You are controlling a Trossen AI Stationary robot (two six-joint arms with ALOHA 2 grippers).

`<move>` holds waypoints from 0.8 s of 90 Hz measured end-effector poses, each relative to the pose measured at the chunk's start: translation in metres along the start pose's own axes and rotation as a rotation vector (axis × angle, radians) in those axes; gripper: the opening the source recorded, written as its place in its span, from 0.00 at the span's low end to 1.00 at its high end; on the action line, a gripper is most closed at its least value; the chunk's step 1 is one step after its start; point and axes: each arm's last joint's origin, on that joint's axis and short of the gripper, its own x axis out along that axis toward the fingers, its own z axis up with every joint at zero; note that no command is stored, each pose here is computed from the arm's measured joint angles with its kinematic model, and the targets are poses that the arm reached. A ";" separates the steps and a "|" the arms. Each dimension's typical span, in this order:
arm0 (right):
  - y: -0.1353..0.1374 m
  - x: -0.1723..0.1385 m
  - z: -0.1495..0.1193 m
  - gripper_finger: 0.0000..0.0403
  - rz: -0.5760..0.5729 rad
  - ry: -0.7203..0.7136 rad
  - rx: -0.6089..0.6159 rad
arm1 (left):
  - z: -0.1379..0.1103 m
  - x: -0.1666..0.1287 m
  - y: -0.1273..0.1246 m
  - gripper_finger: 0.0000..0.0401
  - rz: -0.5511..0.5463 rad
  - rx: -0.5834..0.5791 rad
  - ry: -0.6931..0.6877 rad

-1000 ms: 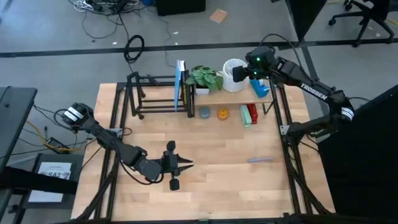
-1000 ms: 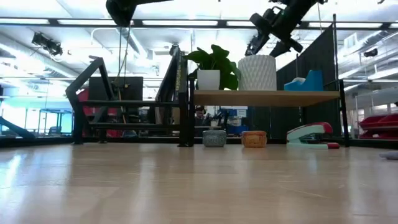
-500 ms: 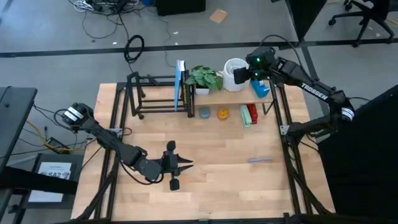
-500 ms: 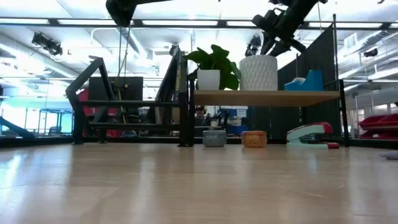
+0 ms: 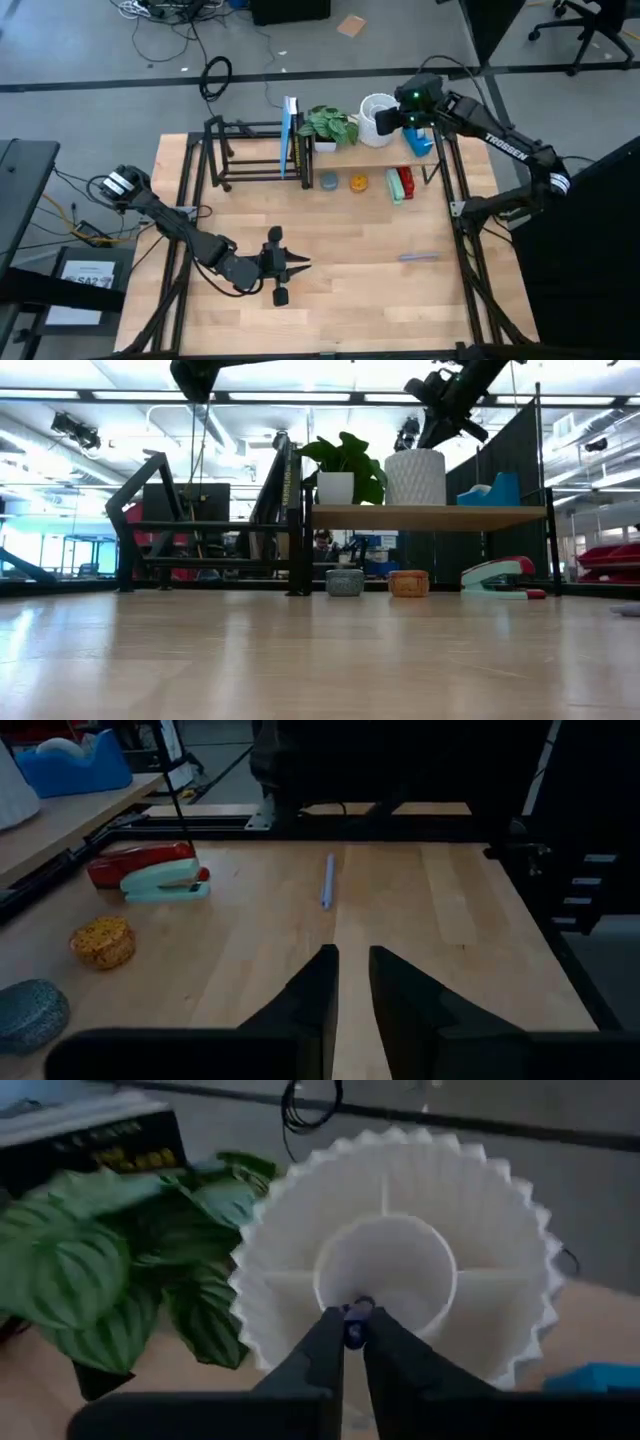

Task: Stock shelves
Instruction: Remove the blue pen from the white pen organizer on the shelf

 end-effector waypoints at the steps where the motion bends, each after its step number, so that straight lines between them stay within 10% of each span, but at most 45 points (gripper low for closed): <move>1: 0.000 -0.001 0.001 0.00 0.002 -0.005 -0.002 | 0.000 0.000 0.000 0.10 0.000 0.000 0.000; 48: 0.090 -0.122 0.026 0.00 0.270 -0.297 -0.325 | 0.000 0.000 0.000 0.10 0.000 0.005 0.000; 72: 0.130 -0.127 -0.041 0.00 0.316 0.130 -0.424 | 0.002 0.000 0.000 0.10 -0.002 0.012 -0.017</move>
